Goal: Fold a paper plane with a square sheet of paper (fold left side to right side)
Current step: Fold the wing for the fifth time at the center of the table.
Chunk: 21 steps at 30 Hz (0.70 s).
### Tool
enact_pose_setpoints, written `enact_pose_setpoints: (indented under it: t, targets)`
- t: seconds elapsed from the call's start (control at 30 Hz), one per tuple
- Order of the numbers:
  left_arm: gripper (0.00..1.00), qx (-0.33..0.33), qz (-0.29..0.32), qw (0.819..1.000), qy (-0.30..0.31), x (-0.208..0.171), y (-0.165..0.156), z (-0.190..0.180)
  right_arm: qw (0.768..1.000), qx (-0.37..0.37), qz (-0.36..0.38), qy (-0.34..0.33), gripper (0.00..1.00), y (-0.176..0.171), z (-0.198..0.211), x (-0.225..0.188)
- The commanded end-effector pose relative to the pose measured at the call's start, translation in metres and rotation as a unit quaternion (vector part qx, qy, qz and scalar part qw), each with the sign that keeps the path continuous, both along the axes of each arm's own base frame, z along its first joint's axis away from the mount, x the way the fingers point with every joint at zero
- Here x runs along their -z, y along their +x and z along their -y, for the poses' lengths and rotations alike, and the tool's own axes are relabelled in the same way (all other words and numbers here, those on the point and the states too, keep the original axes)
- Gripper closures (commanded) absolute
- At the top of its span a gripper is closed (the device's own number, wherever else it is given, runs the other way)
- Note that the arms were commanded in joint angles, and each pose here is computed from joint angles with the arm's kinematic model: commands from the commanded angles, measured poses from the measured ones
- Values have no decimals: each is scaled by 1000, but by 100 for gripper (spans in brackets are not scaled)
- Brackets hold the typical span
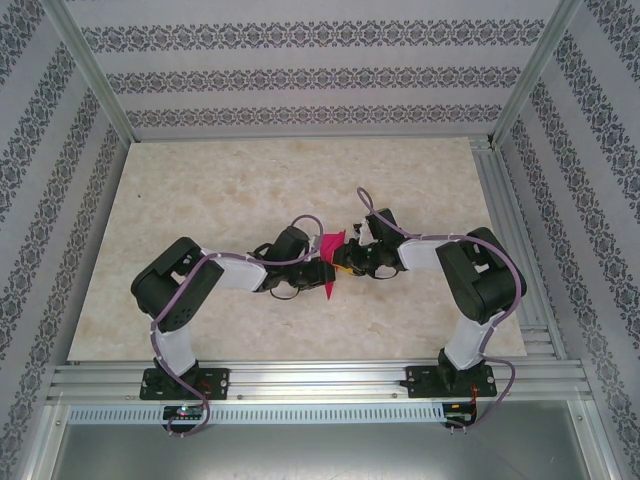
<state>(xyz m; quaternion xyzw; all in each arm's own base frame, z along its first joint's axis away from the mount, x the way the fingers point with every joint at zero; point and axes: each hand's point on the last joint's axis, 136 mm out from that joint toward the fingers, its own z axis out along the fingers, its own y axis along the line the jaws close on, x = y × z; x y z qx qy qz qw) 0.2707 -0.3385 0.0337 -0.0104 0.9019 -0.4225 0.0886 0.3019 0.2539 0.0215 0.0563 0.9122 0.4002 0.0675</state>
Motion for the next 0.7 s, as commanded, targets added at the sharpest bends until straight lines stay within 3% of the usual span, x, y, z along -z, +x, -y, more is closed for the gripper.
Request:
enact_pose_setpoints:
  t: [0.0, 0.3, 0.67]
  targets:
    - [70, -1, 23, 1000, -3, -24, 4, -11, 1000, 2, -2, -17, 72, 2, 0, 10]
    - [68, -35, 24, 999, 6, -46, 26, -46, 1000, 0, 2, -15, 71, 2, -1, 8]
    - [70, -17, 15, 1000, -5, -34, 55, -24, 1000, -4, 1, -15, 71, 1, -3, 9]
